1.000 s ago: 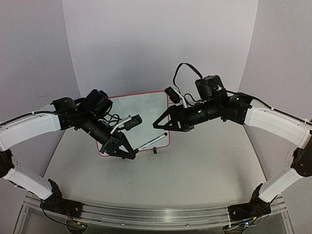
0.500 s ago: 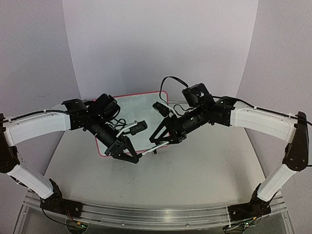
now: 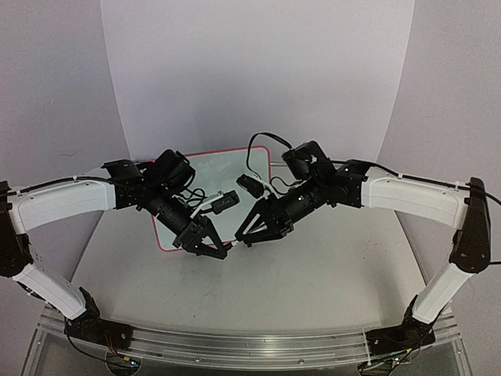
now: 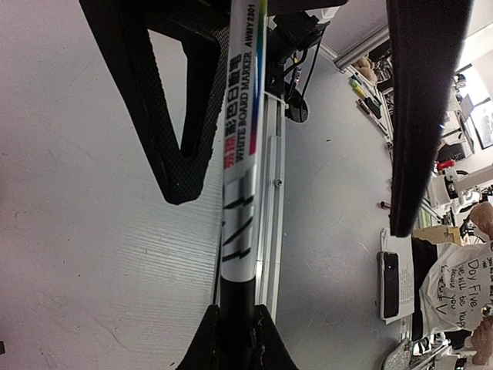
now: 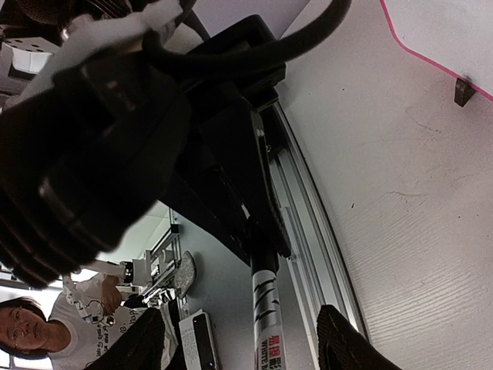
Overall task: Write a sentence on the whiteboard
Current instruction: Open the whiteboard marker from the pen cap.
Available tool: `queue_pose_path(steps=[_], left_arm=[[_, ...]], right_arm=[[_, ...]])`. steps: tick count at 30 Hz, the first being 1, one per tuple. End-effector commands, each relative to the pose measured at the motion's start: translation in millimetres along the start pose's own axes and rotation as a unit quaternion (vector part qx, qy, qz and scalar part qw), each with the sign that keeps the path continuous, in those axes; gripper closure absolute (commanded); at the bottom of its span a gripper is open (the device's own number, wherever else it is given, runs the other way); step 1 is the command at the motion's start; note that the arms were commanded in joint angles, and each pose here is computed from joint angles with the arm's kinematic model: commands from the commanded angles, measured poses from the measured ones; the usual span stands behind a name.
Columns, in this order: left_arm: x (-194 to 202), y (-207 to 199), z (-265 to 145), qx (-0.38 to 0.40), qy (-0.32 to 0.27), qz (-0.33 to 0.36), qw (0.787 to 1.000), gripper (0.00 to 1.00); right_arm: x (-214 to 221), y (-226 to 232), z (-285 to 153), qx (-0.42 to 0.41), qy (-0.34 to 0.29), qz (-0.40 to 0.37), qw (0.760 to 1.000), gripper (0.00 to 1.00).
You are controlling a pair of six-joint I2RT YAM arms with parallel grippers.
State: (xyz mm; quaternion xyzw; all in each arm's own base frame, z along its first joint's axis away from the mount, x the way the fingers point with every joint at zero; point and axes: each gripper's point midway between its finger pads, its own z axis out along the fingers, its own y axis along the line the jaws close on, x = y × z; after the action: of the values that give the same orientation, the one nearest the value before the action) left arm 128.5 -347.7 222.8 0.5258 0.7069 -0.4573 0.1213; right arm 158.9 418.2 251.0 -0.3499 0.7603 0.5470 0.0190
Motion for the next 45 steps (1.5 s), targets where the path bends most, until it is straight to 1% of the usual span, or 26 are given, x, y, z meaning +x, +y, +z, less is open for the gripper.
queue_pose_path(steps=[1,8,14,21,22,24,29,32,35,40,45], left_arm=[[-6.4,2.7,0.6,0.002,-0.010,0.008,1.000,1.00],[0.6,9.3,5.6,-0.002,0.005,-0.005,1.000,1.00],[1.2,10.6,6.7,-0.002,0.007,-0.006,1.000,1.00],[1.4,10.6,6.8,-0.002,0.006,-0.006,1.000,1.00],[1.8,11.1,7.0,-0.002,0.007,-0.007,1.000,1.00],[2.0,10.9,7.5,-0.001,0.007,-0.007,1.000,1.00],[1.5,10.9,6.8,-0.002,0.006,-0.005,1.000,1.00],[3.0,10.4,6.9,-0.001,0.006,-0.004,1.000,1.00],[6.3,7.9,5.9,0.001,0.006,-0.001,1.000,1.00],[4.8,-8.2,0.9,0.032,-0.009,0.016,0.999,1.00],[7.1,-10.3,0.3,0.035,-0.009,0.019,0.999,1.00]], right_arm=[[-6.0,7.5,5.8,-0.012,0.002,-0.016,1.000,0.39],[-6.2,7.1,7.9,-0.012,0.003,-0.016,1.000,0.45],[-6.0,5.1,10.2,-0.011,0.006,-0.014,1.000,0.59],[-3.3,0.9,13.6,-0.009,0.011,-0.010,1.000,0.70],[-3.3,0.5,13.5,-0.008,0.011,-0.010,1.000,0.73],[-4.0,1.1,13.4,-0.007,0.009,-0.012,1.000,0.82],[-3.7,1.9,13.1,-0.009,0.010,-0.014,1.000,1.00],[-2.4,2.0,12.7,-0.009,0.010,-0.022,1.000,1.00],[-1.8,8.1,4.1,-0.011,0.003,-0.050,0.999,1.00],[-6.1,13.4,-36.4,-0.027,-0.027,-0.073,0.997,1.00],[-0.2,15.2,-88.0,-0.041,-0.050,-0.080,0.995,1.00]])
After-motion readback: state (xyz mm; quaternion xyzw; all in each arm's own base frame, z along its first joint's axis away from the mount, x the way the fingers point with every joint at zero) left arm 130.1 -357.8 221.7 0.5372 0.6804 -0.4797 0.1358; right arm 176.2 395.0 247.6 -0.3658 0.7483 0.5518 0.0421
